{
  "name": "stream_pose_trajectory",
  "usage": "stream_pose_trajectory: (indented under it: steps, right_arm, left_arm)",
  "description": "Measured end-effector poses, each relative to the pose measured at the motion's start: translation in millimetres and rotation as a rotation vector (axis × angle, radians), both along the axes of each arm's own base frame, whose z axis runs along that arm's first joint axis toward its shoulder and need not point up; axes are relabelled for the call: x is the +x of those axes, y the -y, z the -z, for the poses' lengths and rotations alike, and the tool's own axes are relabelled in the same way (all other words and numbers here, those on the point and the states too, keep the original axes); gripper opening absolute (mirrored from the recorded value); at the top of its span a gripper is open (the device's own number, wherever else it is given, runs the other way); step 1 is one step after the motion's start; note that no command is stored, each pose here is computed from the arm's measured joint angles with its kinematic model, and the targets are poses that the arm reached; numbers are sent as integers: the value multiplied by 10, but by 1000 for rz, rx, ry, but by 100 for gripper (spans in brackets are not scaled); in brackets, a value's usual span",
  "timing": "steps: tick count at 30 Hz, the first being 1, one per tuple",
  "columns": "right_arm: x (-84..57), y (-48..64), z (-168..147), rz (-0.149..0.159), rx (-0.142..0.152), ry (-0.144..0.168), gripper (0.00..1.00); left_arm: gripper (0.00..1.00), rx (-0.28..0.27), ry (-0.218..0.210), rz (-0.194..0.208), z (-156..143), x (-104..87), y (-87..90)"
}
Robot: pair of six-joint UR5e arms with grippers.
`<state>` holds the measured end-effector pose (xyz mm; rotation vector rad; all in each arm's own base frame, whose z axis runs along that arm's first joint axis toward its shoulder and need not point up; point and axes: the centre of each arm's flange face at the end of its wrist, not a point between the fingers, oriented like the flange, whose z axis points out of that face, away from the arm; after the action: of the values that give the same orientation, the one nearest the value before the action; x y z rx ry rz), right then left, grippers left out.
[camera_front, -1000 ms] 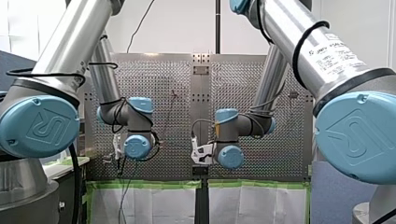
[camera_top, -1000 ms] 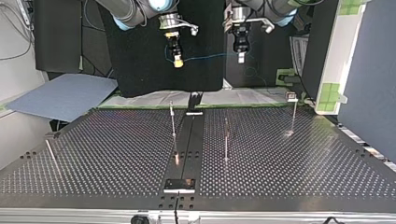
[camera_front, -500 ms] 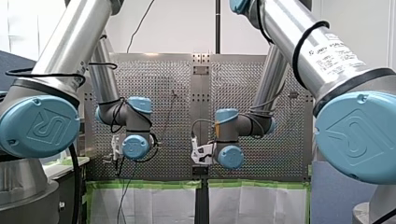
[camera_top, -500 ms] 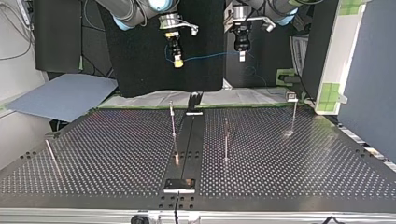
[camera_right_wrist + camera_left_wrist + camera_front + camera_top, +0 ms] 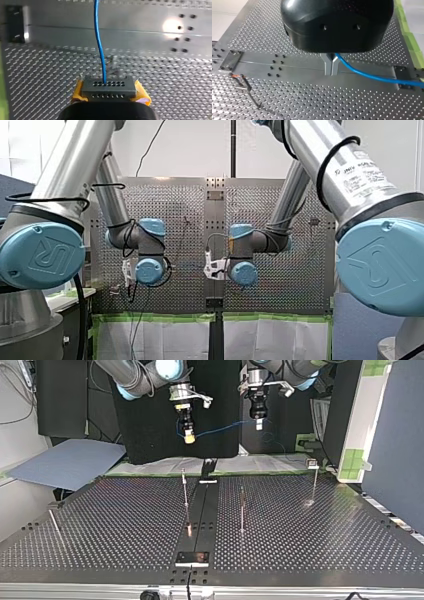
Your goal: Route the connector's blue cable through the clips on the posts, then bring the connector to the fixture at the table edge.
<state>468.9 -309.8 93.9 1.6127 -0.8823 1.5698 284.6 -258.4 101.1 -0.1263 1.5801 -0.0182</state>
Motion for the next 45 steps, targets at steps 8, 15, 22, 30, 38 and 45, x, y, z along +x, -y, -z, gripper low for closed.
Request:
stream_pose_trajectory:
  steps: [8, 15, 22, 30, 38, 45]
  right_arm:
    - [85, 140, -417, -31, 0, 73, 2]
    - [78, 238, -781, -36, -13, 97, 2]
    - [39, 372, -1160, -29, -35, 121, 2]
    - [-55, 494, -1668, -23, -63, 143, 2]
    - [-41, 639, -1836, -40, -59, 125, 2]
    - [5, 787, -1718, -39, -22, 93, 2]
  left_arm:
    - [0, -3, 7, -26, -221, 45, -55]
    - [0, -25, 47, -41, -525, 228, -28]
    - [0, -51, 104, -58, -943, 454, 2]
    - [0, -59, 163, -82, -1428, 660, -14]
    - [0, -57, 212, -79, -1806, 885, -80]
    - [0, -34, 189, -78, -1751, 1132, -206]
